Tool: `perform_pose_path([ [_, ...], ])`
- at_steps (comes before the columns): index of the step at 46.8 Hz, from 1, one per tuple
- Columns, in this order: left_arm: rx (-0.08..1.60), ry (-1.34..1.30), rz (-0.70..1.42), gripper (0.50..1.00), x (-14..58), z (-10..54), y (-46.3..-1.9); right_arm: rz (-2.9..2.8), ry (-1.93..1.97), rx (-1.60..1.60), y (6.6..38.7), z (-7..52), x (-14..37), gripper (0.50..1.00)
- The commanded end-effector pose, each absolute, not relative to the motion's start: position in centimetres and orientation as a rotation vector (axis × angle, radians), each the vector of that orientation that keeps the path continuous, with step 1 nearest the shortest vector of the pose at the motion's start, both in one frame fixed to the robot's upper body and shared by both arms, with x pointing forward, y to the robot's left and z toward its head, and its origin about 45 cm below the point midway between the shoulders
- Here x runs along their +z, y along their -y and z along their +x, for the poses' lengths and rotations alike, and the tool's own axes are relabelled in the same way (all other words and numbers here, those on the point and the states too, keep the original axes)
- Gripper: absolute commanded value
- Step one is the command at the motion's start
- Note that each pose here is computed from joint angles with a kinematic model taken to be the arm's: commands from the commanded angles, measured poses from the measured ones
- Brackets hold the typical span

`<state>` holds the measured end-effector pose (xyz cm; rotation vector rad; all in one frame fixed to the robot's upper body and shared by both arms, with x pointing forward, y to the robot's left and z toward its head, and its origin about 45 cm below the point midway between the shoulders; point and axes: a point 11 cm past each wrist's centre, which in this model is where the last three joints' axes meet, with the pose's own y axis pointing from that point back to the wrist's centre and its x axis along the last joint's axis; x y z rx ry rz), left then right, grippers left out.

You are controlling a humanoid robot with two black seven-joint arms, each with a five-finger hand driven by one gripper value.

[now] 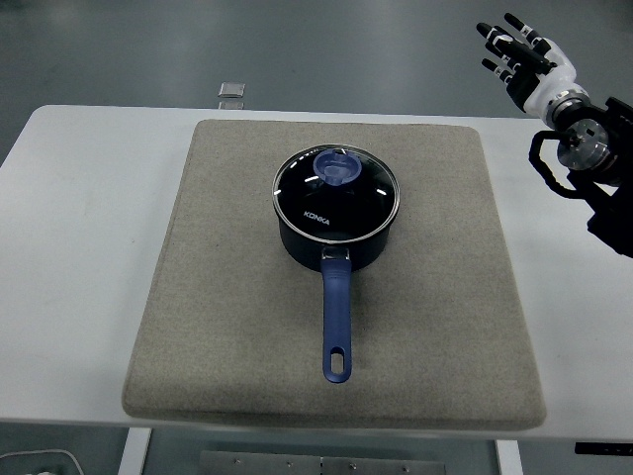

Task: Lift the pot lid and place it to the right of the pot.

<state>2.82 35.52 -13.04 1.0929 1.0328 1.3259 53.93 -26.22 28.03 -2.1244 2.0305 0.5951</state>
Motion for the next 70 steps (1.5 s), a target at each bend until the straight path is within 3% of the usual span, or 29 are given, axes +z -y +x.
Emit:
perform_pose_path([
  [1,1.326,-1.033,1.093,1.000,-13.0,2.8,-35.5,-2.125,-2.027,0.597,26.1,53.9,28.1,0.905],
  [70,1.320,-1.037,1.086,1.000,-13.1,2.9,-35.2,-2.110,-2.040,0.560,26.6,54.3,29.1,0.905],
])
